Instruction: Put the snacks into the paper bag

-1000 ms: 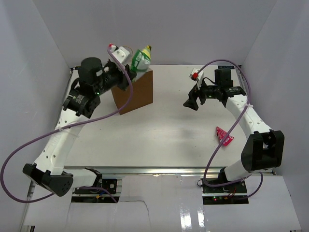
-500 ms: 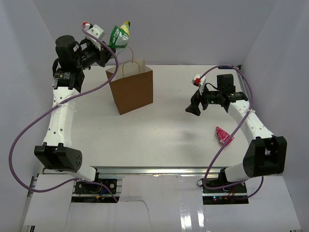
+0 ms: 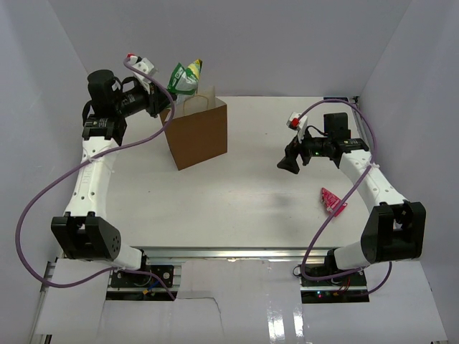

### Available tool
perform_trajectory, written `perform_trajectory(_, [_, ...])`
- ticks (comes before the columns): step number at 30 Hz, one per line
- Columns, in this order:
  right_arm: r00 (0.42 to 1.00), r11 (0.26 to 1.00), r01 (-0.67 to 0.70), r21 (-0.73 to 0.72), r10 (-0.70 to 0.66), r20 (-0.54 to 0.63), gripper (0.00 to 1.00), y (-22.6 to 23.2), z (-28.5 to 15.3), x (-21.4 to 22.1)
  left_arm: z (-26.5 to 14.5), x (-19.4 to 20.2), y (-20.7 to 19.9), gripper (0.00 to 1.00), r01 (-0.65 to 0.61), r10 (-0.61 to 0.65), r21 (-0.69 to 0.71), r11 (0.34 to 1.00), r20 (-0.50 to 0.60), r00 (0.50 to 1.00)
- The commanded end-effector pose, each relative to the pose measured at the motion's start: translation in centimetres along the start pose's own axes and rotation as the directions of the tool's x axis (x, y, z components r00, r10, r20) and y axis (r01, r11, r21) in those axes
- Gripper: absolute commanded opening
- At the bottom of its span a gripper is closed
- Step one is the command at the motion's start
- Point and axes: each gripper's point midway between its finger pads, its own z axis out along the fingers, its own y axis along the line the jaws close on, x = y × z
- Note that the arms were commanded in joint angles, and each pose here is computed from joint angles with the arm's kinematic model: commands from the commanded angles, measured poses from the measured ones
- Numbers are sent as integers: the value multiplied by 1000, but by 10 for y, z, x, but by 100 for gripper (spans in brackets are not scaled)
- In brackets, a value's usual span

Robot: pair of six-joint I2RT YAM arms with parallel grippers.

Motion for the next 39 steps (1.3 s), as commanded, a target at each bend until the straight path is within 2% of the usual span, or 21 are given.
perform_trajectory(1, [999, 999, 37, -2, -37, 30, 90, 2, -4, -8, -9, -21, -8, 0, -90, 89, 16, 996, 65, 994])
perform_trajectory(3, [999, 999, 33, -2, -33, 27, 90, 3, -5, -6, -12, -10, 8, 1, -73, 73, -10, 997, 49, 996])
perform_trajectory(7, [999, 1000, 31, -1, -31, 25, 90, 4, -6, -4, -4, -5, 15, 2, -58, 58, 0, 998, 50, 997])
perform_trajectory(12, [1000, 1000, 19, 2, -19, 21, 90, 4, -7, 1, 1, -1, 18, 8, -31, 31, 11, 999, 53, 998])
perform_trajectory(20, [1000, 1000, 15, 2, -15, 16, 90, 3, -6, 3, 1, 20, 12, 10, 10, -10, 24, 1000, 22, 1000])
perform_trajectory(28, [1000, 1000, 10, 0, -10, 14, 90, 3, -5, 4, -2, 38, 11, 25, 29, -29, -4, 1000, -15, 999])
perform_trajectory(32, [1000, 1000, 9, -2, -9, 13, 90, 4, -5, 6, -3, 36, 12, 38, 29, -29, -11, 1000, -12, 1000])
perform_trajectory(33, [1000, 1000, 8, -2, -8, 12, 90, 4, -5, 6, -3, 36, 12, 47, 32, -32, -10, 999, -10, 999])
perform_trajectory(36, [1000, 1000, 4, -3, -4, 12, 90, 4, -5, 7, -3, 31, 11, 62, 36, -36, -11, 999, 1, 999])
perform_trajectory(39, [1000, 1000, 4, -4, -4, 11, 90, 4, -5, 7, -4, 25, 10, 66, 37, -36, -10, 999, 15, 999])
